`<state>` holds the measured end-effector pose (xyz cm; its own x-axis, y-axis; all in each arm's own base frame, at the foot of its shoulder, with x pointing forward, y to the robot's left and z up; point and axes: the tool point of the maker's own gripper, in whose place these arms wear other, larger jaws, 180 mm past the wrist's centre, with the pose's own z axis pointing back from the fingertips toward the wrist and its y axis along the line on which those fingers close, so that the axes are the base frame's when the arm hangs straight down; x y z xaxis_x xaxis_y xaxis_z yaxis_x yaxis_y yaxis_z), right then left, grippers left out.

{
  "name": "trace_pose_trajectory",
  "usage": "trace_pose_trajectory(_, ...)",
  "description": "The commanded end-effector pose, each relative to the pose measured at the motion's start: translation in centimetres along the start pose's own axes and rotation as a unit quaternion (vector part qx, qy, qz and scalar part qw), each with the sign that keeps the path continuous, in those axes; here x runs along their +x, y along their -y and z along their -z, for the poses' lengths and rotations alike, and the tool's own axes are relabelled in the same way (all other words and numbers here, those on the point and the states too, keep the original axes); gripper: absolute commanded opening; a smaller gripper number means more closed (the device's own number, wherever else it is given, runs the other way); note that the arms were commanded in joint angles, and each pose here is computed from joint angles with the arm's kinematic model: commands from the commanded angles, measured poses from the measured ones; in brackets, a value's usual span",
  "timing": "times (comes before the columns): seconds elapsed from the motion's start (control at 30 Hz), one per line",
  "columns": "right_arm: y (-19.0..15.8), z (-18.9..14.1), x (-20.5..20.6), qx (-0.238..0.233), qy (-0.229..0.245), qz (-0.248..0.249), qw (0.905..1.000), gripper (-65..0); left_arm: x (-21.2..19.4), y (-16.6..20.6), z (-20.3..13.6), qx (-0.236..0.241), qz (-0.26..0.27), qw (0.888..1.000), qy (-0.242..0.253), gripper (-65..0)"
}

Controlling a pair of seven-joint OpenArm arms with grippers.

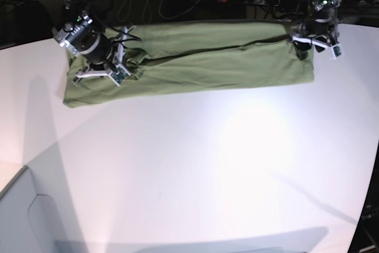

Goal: Fold the T-shirt properly
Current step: 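Grasp the strip end with the left gripper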

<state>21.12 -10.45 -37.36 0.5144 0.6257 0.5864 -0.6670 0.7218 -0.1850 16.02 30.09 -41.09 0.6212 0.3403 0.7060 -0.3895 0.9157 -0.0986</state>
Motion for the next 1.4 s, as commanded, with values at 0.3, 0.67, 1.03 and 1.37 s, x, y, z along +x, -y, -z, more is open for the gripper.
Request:
trace_pose_trajectory(0.3, 0.1, -0.3, 0.9, 0.002, 0.019, -0.011, 0.9998, -64.8, 0.0, -0.4, -0.4, 0.003, 0.005, 1.0, 0.001, -53.4)
trace_pose_trajectory(0.67, 0.4, -0.4, 0.8, -0.001, 0.019, -0.011, 0.9998, -64.8, 2.0, 0.4, -0.8, -0.006, 0.011, 1.0, 0.028, -65.0)
trace_pose_trajectory(1.03, 5.7, -2.3, -1.5, -0.078, -0.005, 0.022, 0.9967, -64.8, 8.8, 6.3, -5.0, -0.06, 0.021, 0.989, 0.136, -65.0)
trace_pose_trajectory(1.37, 5.6, -2.7, -2.8, -0.083, -0.016, 0.042, 0.9955, -64.8, 5.2, 13.6, -5.0, -0.155, 0.014, 0.983, 0.093, -65.0)
